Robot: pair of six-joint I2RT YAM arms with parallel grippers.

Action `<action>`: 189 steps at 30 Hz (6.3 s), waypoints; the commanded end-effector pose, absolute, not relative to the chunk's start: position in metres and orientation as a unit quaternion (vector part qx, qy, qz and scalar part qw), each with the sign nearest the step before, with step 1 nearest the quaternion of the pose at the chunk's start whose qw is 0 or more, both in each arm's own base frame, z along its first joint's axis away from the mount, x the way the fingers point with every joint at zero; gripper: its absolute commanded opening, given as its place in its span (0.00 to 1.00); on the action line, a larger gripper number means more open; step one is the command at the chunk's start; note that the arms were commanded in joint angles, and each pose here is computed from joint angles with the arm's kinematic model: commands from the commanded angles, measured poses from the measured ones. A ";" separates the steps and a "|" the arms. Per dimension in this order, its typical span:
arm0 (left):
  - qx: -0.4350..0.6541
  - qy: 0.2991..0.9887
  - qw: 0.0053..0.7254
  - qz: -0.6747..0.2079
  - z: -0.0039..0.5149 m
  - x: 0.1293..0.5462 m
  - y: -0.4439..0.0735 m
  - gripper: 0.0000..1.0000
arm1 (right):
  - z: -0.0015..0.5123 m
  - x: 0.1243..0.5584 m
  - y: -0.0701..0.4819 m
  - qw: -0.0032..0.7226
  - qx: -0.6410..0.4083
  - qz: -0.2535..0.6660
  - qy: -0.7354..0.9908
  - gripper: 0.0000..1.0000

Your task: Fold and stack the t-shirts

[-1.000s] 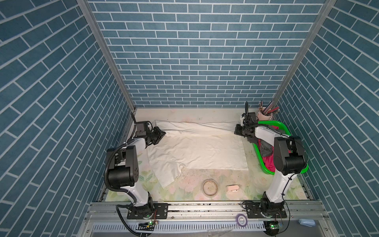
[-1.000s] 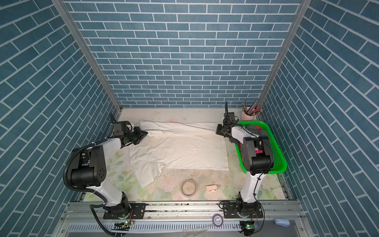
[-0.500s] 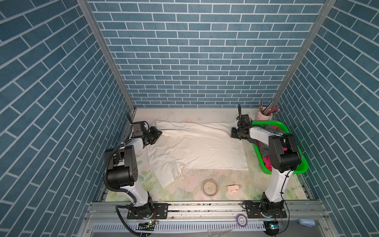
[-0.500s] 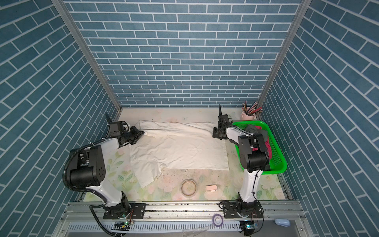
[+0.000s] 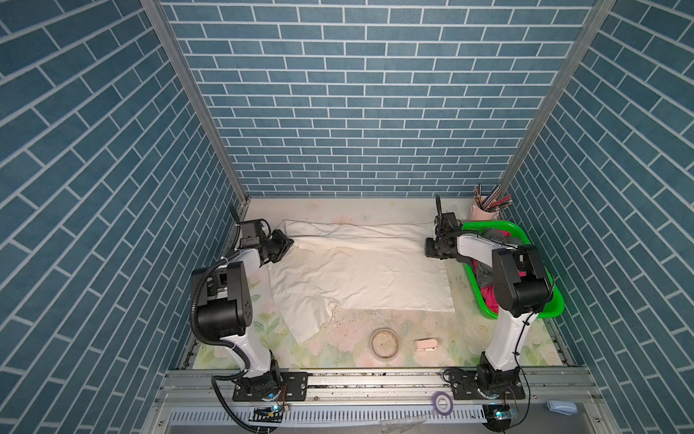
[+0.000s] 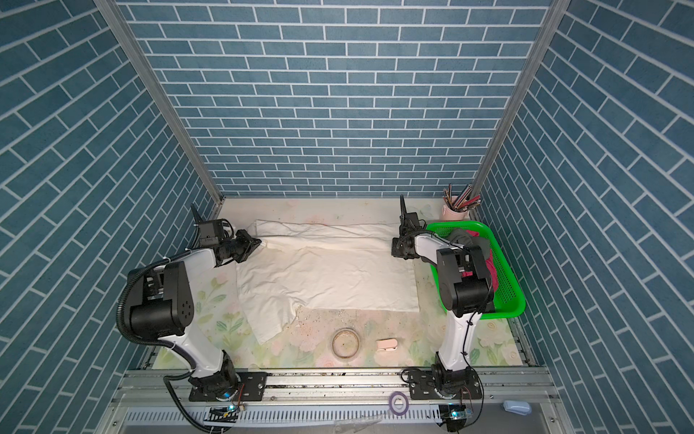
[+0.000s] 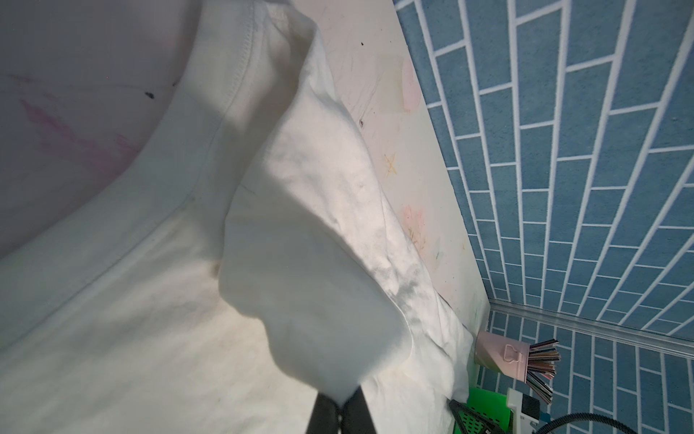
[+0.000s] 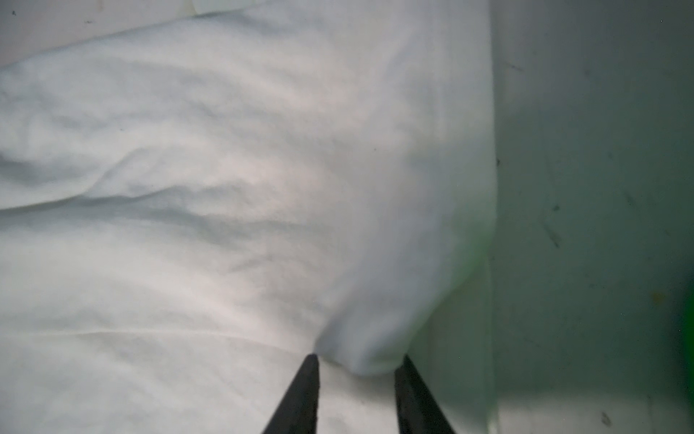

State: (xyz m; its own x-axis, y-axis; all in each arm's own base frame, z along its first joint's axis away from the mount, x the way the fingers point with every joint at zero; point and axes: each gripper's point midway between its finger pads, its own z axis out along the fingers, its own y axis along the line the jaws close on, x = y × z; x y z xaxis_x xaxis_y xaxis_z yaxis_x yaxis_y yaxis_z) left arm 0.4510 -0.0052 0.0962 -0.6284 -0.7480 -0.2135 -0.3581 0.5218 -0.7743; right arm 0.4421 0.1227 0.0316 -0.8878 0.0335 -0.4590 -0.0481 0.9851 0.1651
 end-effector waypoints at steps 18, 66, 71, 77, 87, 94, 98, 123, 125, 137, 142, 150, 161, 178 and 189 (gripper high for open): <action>-0.328 0.837 0.266 -0.348 0.093 0.455 0.000 0.00 | 0.087 0.443 0.147 0.298 0.093 0.211 0.926 0.85; -0.319 0.837 0.263 -0.360 0.096 0.460 -0.003 0.00 | 0.061 0.446 0.148 0.331 0.267 0.242 0.872 0.93; -0.319 0.836 0.262 -0.361 0.095 0.459 -0.004 0.00 | 0.055 0.456 0.154 0.324 0.261 0.259 0.872 0.93; -0.319 0.837 0.261 -0.361 0.095 0.457 -0.004 0.00 | 0.057 0.473 0.174 0.323 0.249 0.302 0.862 0.93; -0.319 0.836 0.259 -0.363 0.093 0.457 -0.005 0.00 | 0.067 0.488 0.130 0.371 0.319 0.230 0.841 0.93; -0.318 0.837 0.257 -0.364 0.092 0.455 -0.006 0.00 | 0.084 0.505 0.112 0.421 0.348 0.259 0.797 0.91; -0.318 0.837 0.258 -0.363 0.091 0.456 -0.004 0.00 | 0.096 0.506 0.104 0.431 0.354 0.238 0.795 0.89; -0.319 0.833 0.259 -0.370 0.095 0.456 -0.006 0.00 | 0.182 0.522 0.179 0.485 0.169 0.179 0.839 0.93; -0.319 0.833 0.260 -0.370 0.097 0.457 -0.006 0.05 | 0.177 0.515 0.211 0.473 0.116 0.194 0.851 0.94; -0.322 0.827 0.256 -0.383 0.105 0.442 -0.019 0.13 | 0.113 0.424 0.358 0.315 0.021 0.352 0.881 0.97; -0.317 0.828 0.253 -0.388 0.109 0.433 -0.028 0.10 | 0.101 0.392 0.410 0.270 0.020 0.410 0.871 0.98; -0.303 0.846 0.276 -0.342 0.130 0.425 -0.013 0.33 | 0.092 0.376 0.457 0.234 0.010 0.440 0.867 0.98; -0.310 0.817 0.324 -0.363 0.175 0.461 -0.003 0.88 | 0.094 0.372 0.494 0.222 0.039 0.463 0.857 0.94; -0.322 0.827 0.243 -0.392 0.088 0.534 -0.042 0.88 | 0.049 0.395 0.523 0.198 0.087 0.433 0.875 0.77; -0.346 0.837 0.222 -0.360 0.041 0.535 -0.017 0.88 | 0.032 0.405 0.532 0.199 0.123 0.426 0.874 0.59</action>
State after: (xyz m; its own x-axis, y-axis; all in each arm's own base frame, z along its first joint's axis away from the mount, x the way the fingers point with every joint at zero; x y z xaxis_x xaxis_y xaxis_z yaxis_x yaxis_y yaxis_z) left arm 0.5353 -0.0230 0.0577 -0.6637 -0.7382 -0.1211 -0.3944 0.4829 -0.7818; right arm 0.4053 0.5358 0.0525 -0.8972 0.3338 -0.2893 -0.0419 0.5878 0.8079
